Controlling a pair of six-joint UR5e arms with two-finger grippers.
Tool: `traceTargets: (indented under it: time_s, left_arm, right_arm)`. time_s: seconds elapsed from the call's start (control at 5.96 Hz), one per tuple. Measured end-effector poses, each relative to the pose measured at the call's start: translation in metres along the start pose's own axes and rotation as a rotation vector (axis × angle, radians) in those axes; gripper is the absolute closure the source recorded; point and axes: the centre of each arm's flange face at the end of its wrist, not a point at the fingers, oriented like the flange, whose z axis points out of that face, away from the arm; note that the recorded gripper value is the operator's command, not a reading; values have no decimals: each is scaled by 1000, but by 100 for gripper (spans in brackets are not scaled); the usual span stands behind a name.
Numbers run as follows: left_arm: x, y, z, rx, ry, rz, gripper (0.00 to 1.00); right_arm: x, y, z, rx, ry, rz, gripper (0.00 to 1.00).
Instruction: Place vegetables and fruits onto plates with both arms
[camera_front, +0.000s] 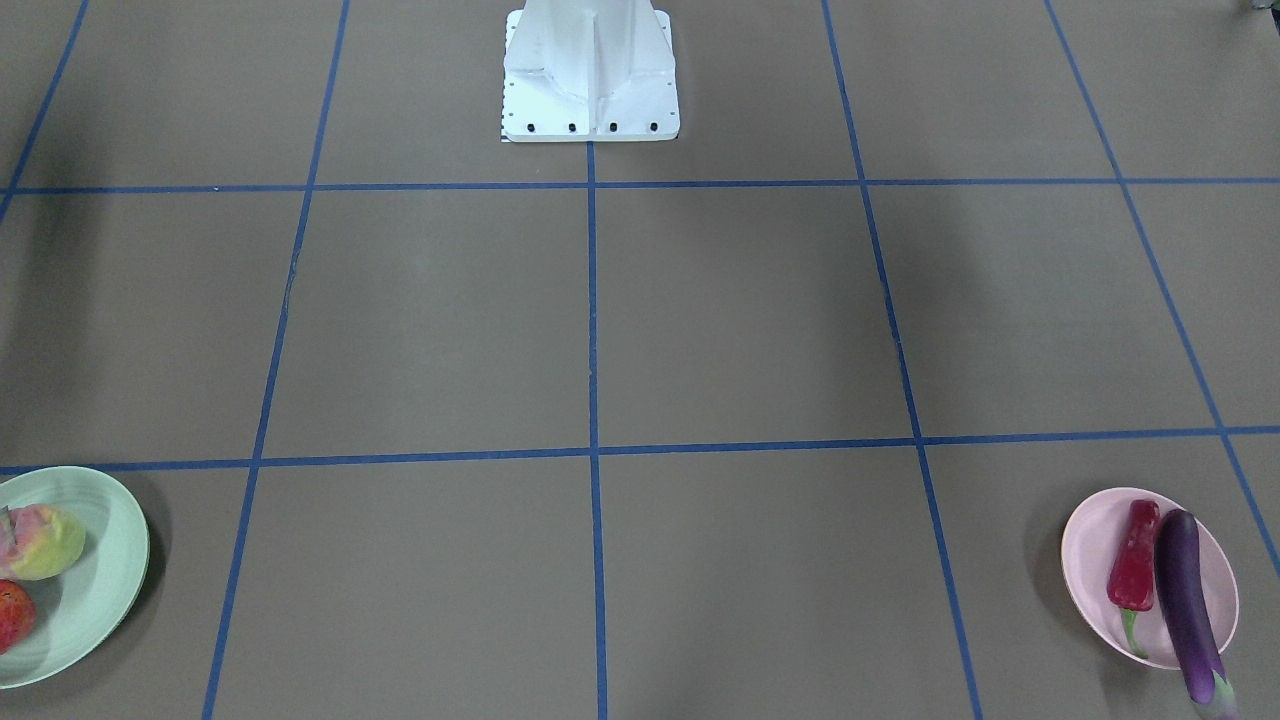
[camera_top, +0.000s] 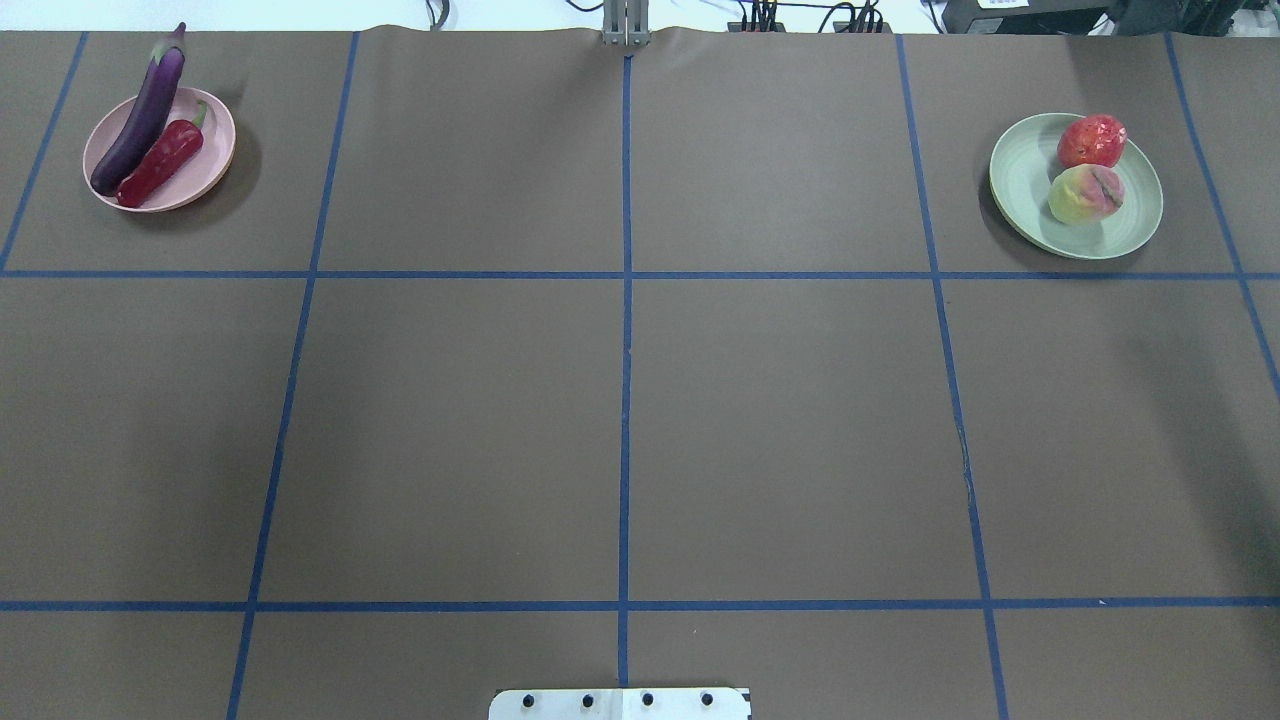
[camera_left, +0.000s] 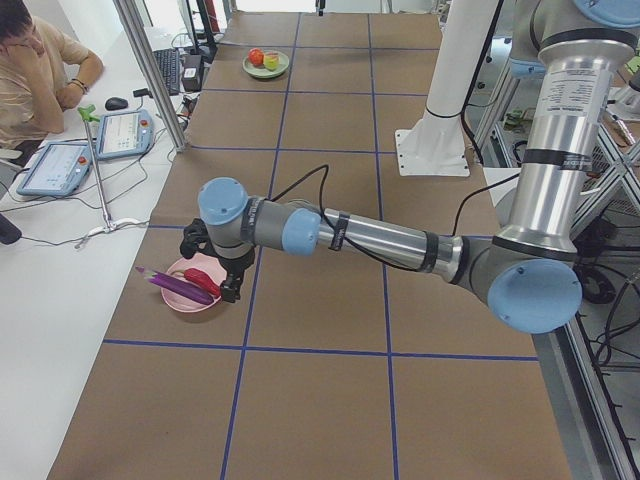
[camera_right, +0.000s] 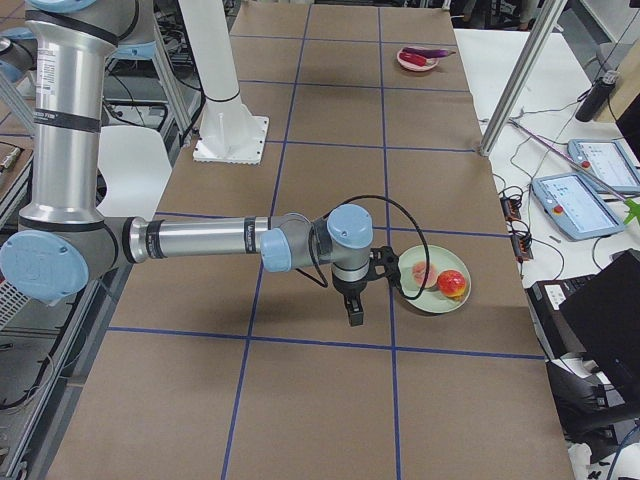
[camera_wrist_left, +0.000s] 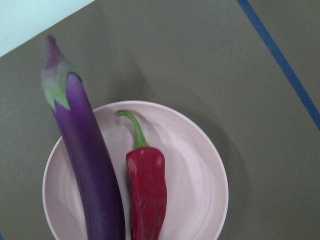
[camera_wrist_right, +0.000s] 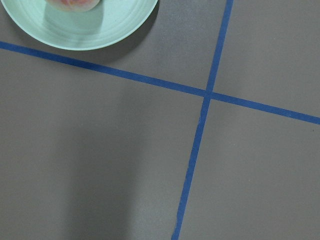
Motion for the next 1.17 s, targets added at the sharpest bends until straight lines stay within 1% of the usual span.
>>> traceTargets:
  time_s: [0.17, 0.34, 0.5, 0.67, 0.84, 1.01, 1.17]
  left_arm:
    - [-17, 40, -1, -18, -50, -41, 0]
    - [-31, 71, 7, -38, -66, -70, 0]
    - [-39, 95, 15, -37, -66, -71, 0]
    - [-46, 111, 24, -32, -42, -69, 0]
    - [-49, 118, 33, -36, 14, -79, 0]
    - [-52, 123, 41, -45, 62, -93, 0]
    - [-56, 126, 46, -53, 80, -103, 0]
  right_arm:
    - [0, 0, 0, 0, -3, 1, 0]
    - [-1, 0, 0, 1, -6, 0, 0]
    - [-1, 1, -1, 1, -8, 2, 0]
    - [2, 2, -1, 0, -7, 10, 0]
    - [7, 3, -6, 8, -3, 23, 0]
    - [13, 3, -15, 19, 1, 46, 0]
    - [15, 2, -31, 18, 4, 80, 0]
